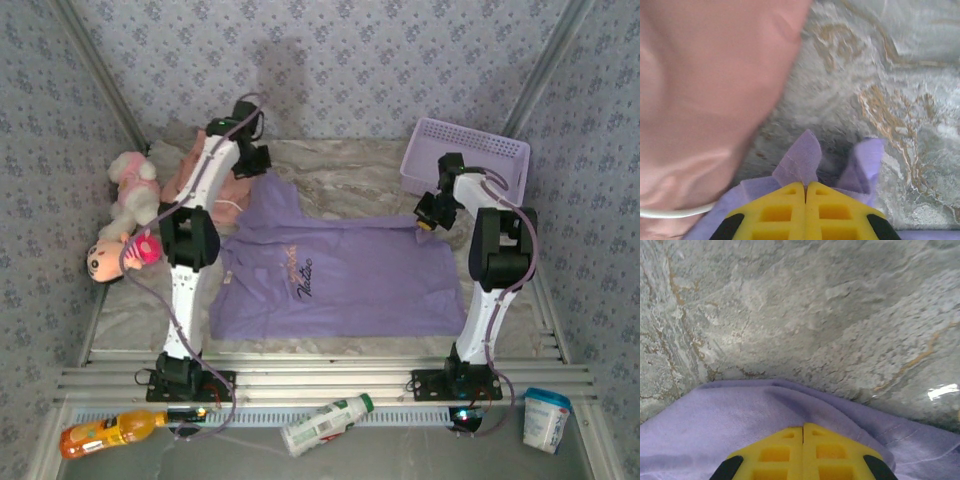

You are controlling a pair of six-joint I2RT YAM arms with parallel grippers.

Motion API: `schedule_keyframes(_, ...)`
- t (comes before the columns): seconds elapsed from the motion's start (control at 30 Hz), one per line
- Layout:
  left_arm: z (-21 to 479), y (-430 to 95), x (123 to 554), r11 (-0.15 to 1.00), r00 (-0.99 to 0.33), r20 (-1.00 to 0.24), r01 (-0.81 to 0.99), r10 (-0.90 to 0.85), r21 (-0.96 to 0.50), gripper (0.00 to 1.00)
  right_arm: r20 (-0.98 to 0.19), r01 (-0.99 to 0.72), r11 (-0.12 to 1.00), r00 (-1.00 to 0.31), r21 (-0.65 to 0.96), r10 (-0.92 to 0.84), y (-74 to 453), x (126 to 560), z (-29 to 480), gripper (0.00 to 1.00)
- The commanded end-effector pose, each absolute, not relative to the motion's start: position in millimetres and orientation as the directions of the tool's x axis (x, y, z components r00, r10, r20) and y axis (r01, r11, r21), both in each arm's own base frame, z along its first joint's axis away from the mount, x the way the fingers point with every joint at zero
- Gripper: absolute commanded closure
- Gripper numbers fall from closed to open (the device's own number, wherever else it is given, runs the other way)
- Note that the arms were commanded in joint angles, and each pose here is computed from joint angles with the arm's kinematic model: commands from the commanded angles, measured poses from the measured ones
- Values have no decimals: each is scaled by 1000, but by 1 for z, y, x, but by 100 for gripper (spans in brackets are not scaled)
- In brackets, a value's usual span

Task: Fold and stack the mixed laundry pile

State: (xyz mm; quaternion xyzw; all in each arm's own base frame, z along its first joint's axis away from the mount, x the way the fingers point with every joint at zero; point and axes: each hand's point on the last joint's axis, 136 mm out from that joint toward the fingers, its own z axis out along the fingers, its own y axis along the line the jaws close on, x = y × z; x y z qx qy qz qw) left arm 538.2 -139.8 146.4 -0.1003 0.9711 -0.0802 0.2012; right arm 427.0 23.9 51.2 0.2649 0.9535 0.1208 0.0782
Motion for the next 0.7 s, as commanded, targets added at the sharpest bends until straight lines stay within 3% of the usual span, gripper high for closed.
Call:
schedule_keyframes(0.0,177,-124,540,972,-880,-430,-127,-204,-200,100,-143,494,821,-826,286,546,5,434,80,100)
schedule_keyframes(0.27,202,-124,531,979,-879,-457,-50,-138,-199,100,-199,417,837,-841,355,503,9,450,112,100)
schedule_keyframes(0.67,256,-160,466,949,-852,-520,113,-61,-296,100,-204,361,868,-873,341,443,23,401,132,100)
